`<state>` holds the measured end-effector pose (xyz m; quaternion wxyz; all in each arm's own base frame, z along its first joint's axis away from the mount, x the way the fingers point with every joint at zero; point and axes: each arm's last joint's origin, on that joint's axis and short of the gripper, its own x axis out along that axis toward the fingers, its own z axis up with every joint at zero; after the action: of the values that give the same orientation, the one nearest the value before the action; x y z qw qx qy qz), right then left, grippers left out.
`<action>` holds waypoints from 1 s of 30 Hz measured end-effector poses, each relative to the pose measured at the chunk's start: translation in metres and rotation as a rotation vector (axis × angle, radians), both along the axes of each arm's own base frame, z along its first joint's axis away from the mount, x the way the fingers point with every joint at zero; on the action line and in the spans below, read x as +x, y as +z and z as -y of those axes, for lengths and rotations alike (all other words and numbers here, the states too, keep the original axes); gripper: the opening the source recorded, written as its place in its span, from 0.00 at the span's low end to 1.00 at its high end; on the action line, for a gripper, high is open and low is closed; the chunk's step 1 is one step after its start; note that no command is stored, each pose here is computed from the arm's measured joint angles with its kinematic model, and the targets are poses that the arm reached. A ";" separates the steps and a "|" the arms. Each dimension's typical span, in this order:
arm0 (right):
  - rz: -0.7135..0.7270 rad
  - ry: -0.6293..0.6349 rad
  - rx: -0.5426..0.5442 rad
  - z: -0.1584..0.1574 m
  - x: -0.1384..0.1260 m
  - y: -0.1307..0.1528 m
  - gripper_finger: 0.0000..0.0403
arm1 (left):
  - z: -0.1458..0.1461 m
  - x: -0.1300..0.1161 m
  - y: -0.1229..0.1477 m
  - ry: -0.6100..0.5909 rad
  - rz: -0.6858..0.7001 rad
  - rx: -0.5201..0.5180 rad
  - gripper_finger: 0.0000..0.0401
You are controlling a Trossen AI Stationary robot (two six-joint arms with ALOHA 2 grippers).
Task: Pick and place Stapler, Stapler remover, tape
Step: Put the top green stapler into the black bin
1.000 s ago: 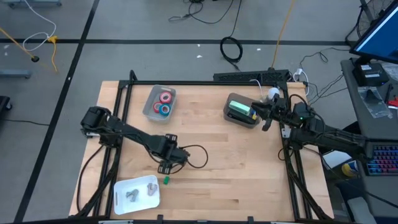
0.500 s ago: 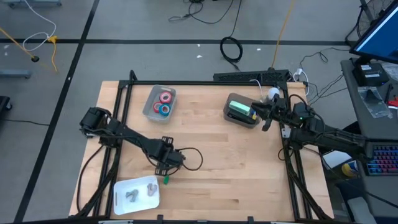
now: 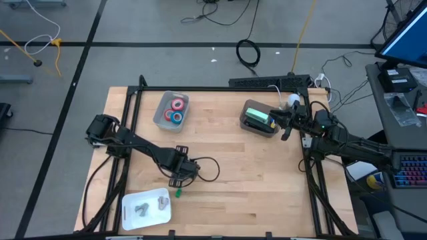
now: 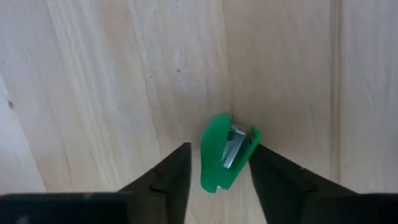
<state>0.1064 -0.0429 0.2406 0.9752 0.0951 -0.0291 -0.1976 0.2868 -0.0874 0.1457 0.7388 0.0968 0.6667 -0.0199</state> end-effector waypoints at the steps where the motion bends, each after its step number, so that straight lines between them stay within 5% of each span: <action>1: 0.000 0.000 0.000 0.000 0.000 0.000 0.13 | 0.000 0.000 0.000 -0.001 0.001 0.003 0.38; 11: 0.001 0.000 0.000 0.000 0.000 0.000 0.13 | -0.001 -0.002 -0.002 0.022 -0.004 0.006 0.19; 23: 0.028 0.006 0.035 0.000 0.000 0.001 0.14 | -0.006 0.001 0.001 0.048 0.002 -0.002 0.18; 30: 0.022 0.153 0.040 -0.004 0.002 0.001 0.14 | -0.033 0.007 0.030 0.138 0.125 -0.009 0.17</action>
<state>0.1088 -0.0392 0.2415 0.9850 0.1185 -0.0285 -0.1220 0.2934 -0.0544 0.1753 0.7790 0.0486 0.6243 0.0341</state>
